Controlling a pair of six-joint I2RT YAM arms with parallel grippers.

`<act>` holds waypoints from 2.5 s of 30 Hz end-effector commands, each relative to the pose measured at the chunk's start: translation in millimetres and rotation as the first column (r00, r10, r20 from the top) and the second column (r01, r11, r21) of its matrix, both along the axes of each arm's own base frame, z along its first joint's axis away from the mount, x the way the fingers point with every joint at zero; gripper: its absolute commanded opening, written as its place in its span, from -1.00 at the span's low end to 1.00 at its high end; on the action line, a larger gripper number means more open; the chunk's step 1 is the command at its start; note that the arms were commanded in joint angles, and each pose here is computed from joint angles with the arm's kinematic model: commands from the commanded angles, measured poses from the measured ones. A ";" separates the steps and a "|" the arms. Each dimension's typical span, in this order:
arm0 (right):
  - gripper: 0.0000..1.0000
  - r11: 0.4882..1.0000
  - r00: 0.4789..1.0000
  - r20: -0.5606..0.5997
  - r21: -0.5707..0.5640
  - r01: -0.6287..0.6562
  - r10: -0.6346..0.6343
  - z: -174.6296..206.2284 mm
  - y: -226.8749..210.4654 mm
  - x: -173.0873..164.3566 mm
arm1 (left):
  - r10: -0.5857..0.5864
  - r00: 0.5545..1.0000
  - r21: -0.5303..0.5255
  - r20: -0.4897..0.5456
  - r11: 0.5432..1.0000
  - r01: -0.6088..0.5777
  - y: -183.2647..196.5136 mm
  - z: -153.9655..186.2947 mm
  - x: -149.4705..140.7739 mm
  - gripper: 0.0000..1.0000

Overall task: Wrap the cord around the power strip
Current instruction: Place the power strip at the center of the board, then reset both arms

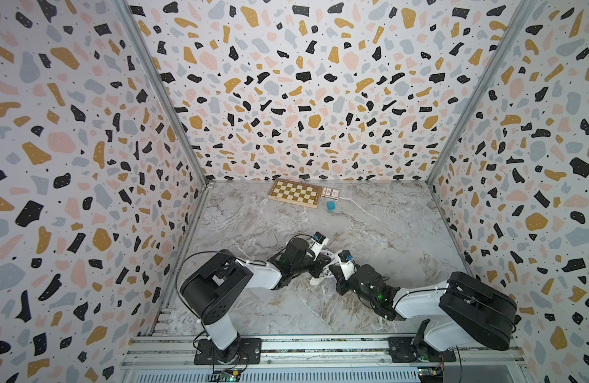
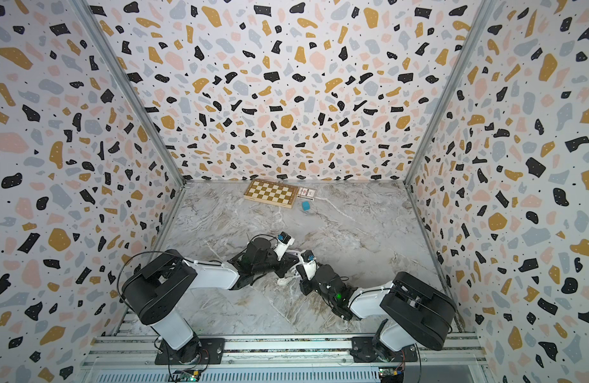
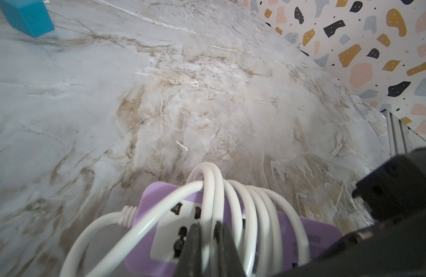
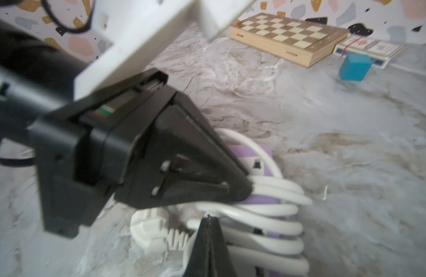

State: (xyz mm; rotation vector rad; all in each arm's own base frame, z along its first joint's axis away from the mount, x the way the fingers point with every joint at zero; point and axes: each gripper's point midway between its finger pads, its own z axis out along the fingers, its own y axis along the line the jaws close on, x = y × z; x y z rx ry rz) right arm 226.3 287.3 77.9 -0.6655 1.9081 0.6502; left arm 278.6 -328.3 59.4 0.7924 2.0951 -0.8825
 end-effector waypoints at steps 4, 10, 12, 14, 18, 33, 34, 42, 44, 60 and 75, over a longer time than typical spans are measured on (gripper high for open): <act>-1.00 0.983 0.986 -0.158 -0.183 0.021 -0.050 -61.6 -30.3 -25.5 | 0.073 0.937 0.357 -0.340 0.932 0.057 66.1 -111.2 -74.1 -0.93; -0.97 0.981 0.998 -0.056 -0.194 0.000 -0.010 -27.5 -15.1 -7.5 | 0.038 0.965 0.323 -0.260 0.945 0.050 53.9 -76.8 -57.8 -0.64; -0.89 0.980 1.000 -0.027 -0.197 -0.010 0.004 -15.4 -12.3 -4.7 | 0.020 0.975 0.304 -0.223 0.951 0.050 49.1 -62.5 -52.3 -0.58; -0.75 0.980 1.000 0.007 -0.199 -0.009 0.011 -1.1 -12.5 -1.4 | -0.001 0.983 0.294 -0.183 0.954 0.056 45.3 -47.0 -47.0 -0.50; -0.49 0.982 0.998 0.059 -0.187 -0.023 0.034 23.1 -16.6 1.2 | -0.039 0.993 0.273 -0.112 0.960 0.068 36.2 -20.5 -37.0 -0.39; -0.26 0.990 0.994 0.112 -0.136 0.019 -0.004 68.1 -47.7 40.9 | -0.084 0.988 0.161 0.129 0.985 0.063 19.0 72.6 -16.2 -0.06; -0.24 0.991 0.993 0.114 -0.131 0.029 -0.014 71.7 -49.8 45.9 | -0.075 0.987 0.162 0.143 0.986 0.052 20.6 78.5 -14.5 -0.05; 1.00 0.910 0.907 0.165 -0.085 0.405 -0.388 106.1 -153.9 116.6 | 0.336 0.860 0.128 0.385 0.903 -0.411 124.7 147.9 42.0 0.91; 1.00 0.810 0.813 0.173 -0.106 0.577 -0.556 98.0 -207.2 131.1 | 0.530 0.714 0.117 0.457 0.760 -0.639 189.7 156.4 62.8 0.99; 1.00 0.838 0.783 0.359 -0.005 0.545 -0.507 48.0 -244.5 134.8 | 0.776 0.423 0.096 0.468 0.431 -0.897 341.8 49.0 104.7 0.99; 1.00 0.832 0.788 0.328 -0.009 0.555 -0.521 42.7 -248.1 140.5 | 0.735 0.487 0.052 0.472 0.528 -0.848 327.7 42.0 97.8 0.98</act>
